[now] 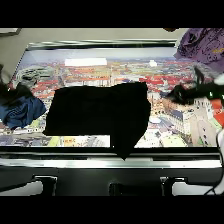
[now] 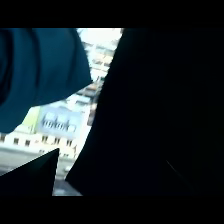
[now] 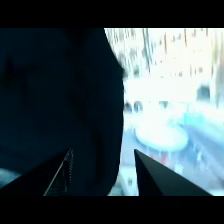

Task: Fold the clothes and pants, and hang the long-sleeved shirts on hangers.

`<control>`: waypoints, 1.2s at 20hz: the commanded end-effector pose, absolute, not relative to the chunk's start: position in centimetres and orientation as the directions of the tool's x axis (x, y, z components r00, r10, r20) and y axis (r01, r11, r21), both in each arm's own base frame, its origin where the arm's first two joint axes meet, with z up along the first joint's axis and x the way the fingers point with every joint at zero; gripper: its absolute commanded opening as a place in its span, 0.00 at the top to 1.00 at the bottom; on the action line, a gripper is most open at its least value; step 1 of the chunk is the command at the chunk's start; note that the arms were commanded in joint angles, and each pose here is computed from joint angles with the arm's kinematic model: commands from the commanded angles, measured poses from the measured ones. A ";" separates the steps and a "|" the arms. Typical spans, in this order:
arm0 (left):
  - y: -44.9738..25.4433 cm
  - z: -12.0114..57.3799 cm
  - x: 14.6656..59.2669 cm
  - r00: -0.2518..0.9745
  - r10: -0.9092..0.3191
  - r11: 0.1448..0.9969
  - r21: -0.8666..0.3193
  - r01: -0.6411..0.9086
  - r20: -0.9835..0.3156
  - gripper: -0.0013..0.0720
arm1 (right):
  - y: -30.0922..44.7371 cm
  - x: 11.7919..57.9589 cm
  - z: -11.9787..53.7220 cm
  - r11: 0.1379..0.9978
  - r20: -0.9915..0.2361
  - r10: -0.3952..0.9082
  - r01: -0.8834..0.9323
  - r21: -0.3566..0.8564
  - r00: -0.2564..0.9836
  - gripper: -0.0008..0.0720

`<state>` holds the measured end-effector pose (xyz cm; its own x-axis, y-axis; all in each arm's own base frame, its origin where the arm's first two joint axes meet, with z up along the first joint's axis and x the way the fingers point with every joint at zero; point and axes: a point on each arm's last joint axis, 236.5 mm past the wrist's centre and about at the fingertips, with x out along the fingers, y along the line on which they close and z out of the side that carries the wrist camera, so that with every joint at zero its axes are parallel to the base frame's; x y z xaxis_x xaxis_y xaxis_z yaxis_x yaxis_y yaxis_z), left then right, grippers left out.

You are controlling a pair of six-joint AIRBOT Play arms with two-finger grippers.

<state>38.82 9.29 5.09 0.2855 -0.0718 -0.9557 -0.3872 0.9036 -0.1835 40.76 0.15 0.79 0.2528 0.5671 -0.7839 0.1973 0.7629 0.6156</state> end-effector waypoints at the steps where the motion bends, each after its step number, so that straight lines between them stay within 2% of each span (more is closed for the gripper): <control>1: 11.0 2.3 31.3 0.206 -0.074 0.847 -0.171 -0.504 -0.976 0.02 | 3.9 32.5 -3.1 0.587 -0.664 0.718 0.332 0.738 0.206 0.37; 3: 10.7 0.8 29.3 0.168 -0.090 0.833 -0.166 -0.528 -0.982 0.02 | 6.8 30.5 -5.2 0.492 -0.587 0.781 0.368 0.789 0.213 0.37; 4: 10.5 0.3 28.9 0.153 -0.097 0.832 -0.165 -0.529 -0.983 0.02 | 7.7 29.8 -6.1 0.474 -0.573 0.789 0.373 0.798 0.223 0.37; 7: 9.9 -0.2 28.7 0.141 -0.106 0.836 -0.165 -0.523 -0.984 0.02 | 9.6 27.9 -9.1 0.530 -0.617 0.766 0.366 0.765 0.180 0.37; 10: 9.9 -0.2 28.8 0.143 -0.105 0.839 -0.165 -0.519 -0.984 0.02 | 10.3 28.5 -10.5 0.590 -0.670 0.718 0.346 0.730 0.189 0.38; 17: 10.1 -0.2 29.1 0.155 -0.096 0.839 -0.164 -0.519 -0.983 0.02 | 12.0 29.8 -12.5 0.635 -0.718 0.663 0.351 0.688 0.211 0.43; 18: 10.1 -0.2 29.1 0.155 -0.097 0.839 -0.164 -0.518 -0.983 0.02 | 12.2 29.7 -13.0 0.639 -0.724 0.660 0.356 0.681 0.200 0.46; 21: 9.7 -0.2 28.8 0.141 -0.115 0.824 -0.173 -0.540 -0.983 0.02 | 12.1 29.6 -13.5 0.645 -0.726 0.660 0.351 0.679 0.192 0.93; 22: 9.5 -0.2 28.6 0.133 -0.121 0.807 -0.176 -0.564 -0.984 0.09 | 12.1 29.6 -13.4 0.645 -0.725 0.661 0.347 0.681 0.194 0.95; 24: 9.5 -1.7 27.6 0.111 -0.131 0.837 -0.170 -0.521 -0.985 0.09 | 12.1 29.8 -12.9 0.647 -0.723 0.660 0.335 0.685 0.204 0.95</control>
<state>28.45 9.66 -0.75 0.1316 -0.1163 -0.9845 -0.5399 0.8245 -0.1696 29.40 12.57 -12.58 0.1868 0.6860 -0.7032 0.3534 0.6209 0.6997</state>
